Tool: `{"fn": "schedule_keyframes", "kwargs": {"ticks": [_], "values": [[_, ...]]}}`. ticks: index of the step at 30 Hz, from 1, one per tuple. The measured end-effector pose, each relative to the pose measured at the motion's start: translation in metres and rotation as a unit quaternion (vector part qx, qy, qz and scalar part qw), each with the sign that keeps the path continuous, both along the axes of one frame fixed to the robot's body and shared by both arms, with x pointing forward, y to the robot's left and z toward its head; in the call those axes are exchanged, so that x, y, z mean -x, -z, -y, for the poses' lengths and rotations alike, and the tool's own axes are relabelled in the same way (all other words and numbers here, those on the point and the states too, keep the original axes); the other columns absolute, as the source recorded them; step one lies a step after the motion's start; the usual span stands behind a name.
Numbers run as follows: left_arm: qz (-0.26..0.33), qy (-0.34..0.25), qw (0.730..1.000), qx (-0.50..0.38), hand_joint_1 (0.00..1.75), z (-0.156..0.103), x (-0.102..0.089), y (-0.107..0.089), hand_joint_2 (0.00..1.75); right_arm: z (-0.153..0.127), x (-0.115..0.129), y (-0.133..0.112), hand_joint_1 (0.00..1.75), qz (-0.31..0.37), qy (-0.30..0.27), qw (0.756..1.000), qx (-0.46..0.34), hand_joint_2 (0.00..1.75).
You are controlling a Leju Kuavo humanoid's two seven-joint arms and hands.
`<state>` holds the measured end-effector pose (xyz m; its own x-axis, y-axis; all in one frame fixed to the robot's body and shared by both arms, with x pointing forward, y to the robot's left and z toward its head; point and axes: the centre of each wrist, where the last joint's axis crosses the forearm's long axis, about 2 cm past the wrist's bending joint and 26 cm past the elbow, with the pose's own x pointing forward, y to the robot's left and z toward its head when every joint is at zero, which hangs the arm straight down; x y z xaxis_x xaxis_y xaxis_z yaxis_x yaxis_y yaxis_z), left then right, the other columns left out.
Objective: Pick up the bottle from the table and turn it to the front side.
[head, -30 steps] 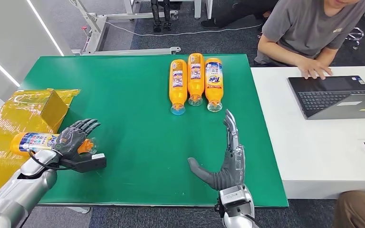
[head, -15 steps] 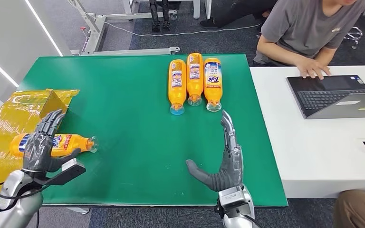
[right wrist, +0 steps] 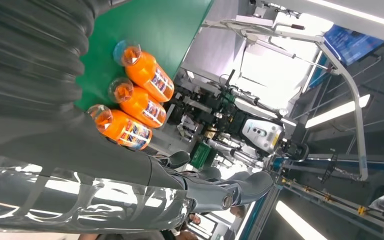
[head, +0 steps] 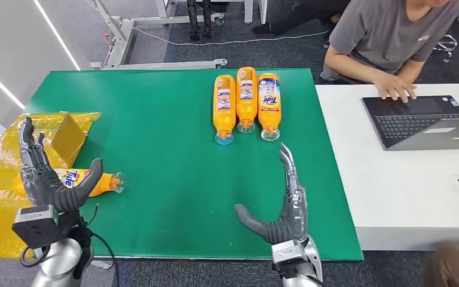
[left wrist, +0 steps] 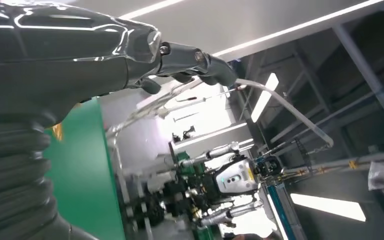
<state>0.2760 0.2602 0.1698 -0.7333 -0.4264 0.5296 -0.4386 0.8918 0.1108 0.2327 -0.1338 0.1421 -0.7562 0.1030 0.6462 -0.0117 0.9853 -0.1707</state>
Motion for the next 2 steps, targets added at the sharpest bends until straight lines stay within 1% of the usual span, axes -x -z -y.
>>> {"fn": "schedule_keyframes", "kwargs": {"ticks": [1, 2], "values": [[0.003, 0.01, 1.0, 0.028, 0.0, 0.0111, 0.002, -0.0038, 1.75, 0.0009, 0.0009, 0.0, 0.0, 0.001, 0.005, 1.0, 0.0, 1.75], [0.004, 0.015, 0.999, 0.042, 0.0, 0.0165, 0.0029, -0.0056, 1.75, 0.0013, 0.0014, 0.0, 0.0, 0.001, 0.008, 1.0, 0.0, 1.75]]}}
